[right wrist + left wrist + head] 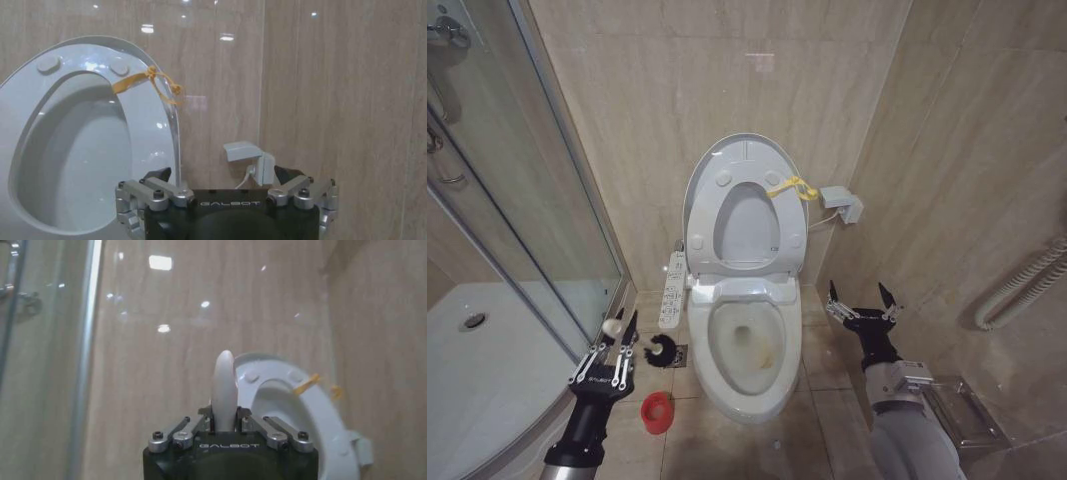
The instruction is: Open the toilet lid, clean the toilet bowl with a toilet brush, close the toilet lid, and flush.
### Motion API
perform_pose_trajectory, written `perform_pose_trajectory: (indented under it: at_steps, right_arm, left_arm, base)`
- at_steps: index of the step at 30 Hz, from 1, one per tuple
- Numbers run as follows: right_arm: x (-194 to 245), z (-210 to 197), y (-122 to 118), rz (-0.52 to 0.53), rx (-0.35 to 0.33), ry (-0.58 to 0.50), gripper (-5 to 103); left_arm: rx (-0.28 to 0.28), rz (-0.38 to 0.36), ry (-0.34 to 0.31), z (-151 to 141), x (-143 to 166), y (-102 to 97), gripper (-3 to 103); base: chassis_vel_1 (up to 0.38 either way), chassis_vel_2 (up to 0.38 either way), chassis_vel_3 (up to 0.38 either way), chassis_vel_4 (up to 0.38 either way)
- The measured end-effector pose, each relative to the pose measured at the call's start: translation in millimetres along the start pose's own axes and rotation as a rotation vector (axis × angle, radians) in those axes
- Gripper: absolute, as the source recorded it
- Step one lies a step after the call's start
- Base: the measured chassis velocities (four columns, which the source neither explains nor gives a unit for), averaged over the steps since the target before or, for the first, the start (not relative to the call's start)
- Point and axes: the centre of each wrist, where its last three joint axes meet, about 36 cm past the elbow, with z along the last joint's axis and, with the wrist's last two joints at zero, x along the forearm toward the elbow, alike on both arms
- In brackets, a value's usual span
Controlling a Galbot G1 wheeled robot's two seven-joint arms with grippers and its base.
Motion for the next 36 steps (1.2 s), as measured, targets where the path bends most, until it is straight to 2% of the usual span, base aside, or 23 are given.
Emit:
perform_pose_trajectory:
  at_steps: [10, 15, 18, 23, 26, 30, 31, 34, 36]
  right_arm:
    - [0.0, 0.0, 0.0, 0.0, 0.0, 0.0, 100]
    - [0.0, 0.0, 0.0, 0.0, 0.0, 0.0, 100]
    - [0.0, 0.0, 0.0, 0.0, 0.0, 0.0, 100]
    - [0.0, 0.0, 0.0, 0.0, 0.0, 0.0, 100]
    - [0.0, 0.0, 0.0, 0.0, 0.0, 0.0, 100]
    - [0.0, 0.0, 0.0, 0.0, 0.0, 0.0, 100]
    - [0.0, 0.0, 0.0, 0.0, 0.0, 0.0, 100]
    - [0.0, 0.0, 0.0, 0.0, 0.0, 0.0, 100]
    - [0.0, 0.0, 0.0, 0.0, 0.0, 0.0, 100]
  left_arm:
    - [0.026, 0.082, 0.001, 35.5, -23.2, 13.2, 20]
    - [0.061, 0.139, -0.004, 59.5, -49.2, 22.4, 20]
    - [0.095, 0.198, -0.024, 73.7, -77.3, 30.9, 20]
    - [0.105, 0.25, -0.026, 87.7, -101.9, 37.2, 20]
    - [0.126, 0.274, -0.01, 96.9, -111.0, 34.2, 20]
    - [0.178, 0.331, 0.036, 123.3, -125.2, 13.9, 20]
    - [0.178, 0.331, 0.036, 123.3, -125.2, 13.9, 20]
    - [0.205, 0.379, 0.067, 145.0, -137.9, -5.5, 20]
    - [0.205, 0.392, 0.073, 150.8, -143.8, -9.0, 20]
  base:
    - [0.0, 0.0, 0.0, 0.0]
    - [0.0, 0.0, 0.0, 0.0]
    - [0.0, 0.0, 0.0, 0.0]
    - [0.0, 0.0, 0.0, 0.0]
    - [0.0, 0.0, 0.0, 0.0]
    - [0.0, 0.0, 0.0, 0.0]
    - [0.0, 0.0, 0.0, 0.0]
    - [0.0, 0.0, 0.0, 0.0]
    - [0.0, 0.0, 0.0, 0.0]
